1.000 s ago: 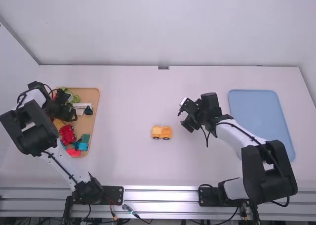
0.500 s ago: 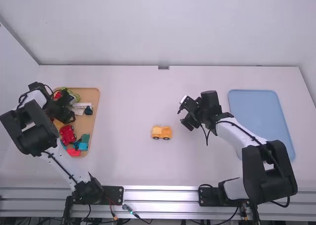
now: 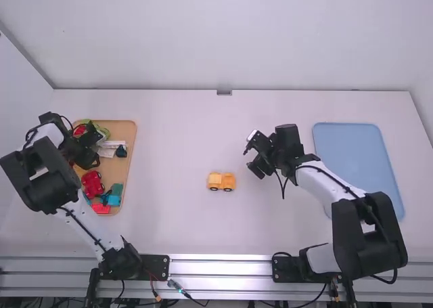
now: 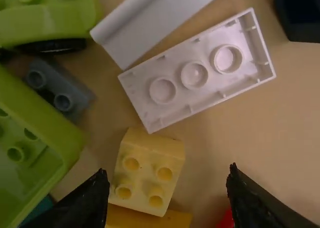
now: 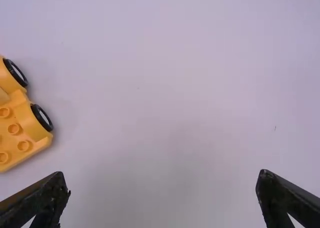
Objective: Assemble lego blocks to make yellow taxi
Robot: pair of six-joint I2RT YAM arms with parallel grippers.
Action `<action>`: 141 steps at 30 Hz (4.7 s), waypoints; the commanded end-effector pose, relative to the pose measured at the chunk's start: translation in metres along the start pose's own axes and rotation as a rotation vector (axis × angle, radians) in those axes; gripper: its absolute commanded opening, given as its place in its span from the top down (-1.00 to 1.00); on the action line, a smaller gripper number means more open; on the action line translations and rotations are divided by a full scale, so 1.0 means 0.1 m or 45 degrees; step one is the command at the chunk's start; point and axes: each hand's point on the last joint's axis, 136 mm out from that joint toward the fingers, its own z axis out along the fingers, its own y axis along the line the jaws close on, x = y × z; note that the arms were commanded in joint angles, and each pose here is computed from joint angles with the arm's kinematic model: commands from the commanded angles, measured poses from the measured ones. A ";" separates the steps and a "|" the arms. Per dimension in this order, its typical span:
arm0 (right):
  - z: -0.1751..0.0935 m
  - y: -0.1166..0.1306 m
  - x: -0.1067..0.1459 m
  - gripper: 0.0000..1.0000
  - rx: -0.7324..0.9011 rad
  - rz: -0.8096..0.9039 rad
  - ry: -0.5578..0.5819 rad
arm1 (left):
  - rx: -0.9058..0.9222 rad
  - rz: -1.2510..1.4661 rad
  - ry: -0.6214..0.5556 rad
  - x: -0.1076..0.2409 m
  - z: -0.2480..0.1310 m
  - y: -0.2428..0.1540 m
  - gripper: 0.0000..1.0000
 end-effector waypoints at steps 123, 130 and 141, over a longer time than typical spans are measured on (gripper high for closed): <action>-1.32 -0.11 1.14 -0.98 -0.113 0.140 -0.537 | 0.367 1.225 -0.268 -2.87 -0.15 -5.27 0.97; -1.29 -0.08 1.11 -0.98 -0.134 0.123 -0.539 | 0.356 1.220 -0.212 -2.91 0.00 -5.34 0.97; -1.26 -0.03 1.05 -0.98 -0.162 0.084 -0.546 | 0.274 1.183 -0.145 -2.92 0.10 -5.20 0.97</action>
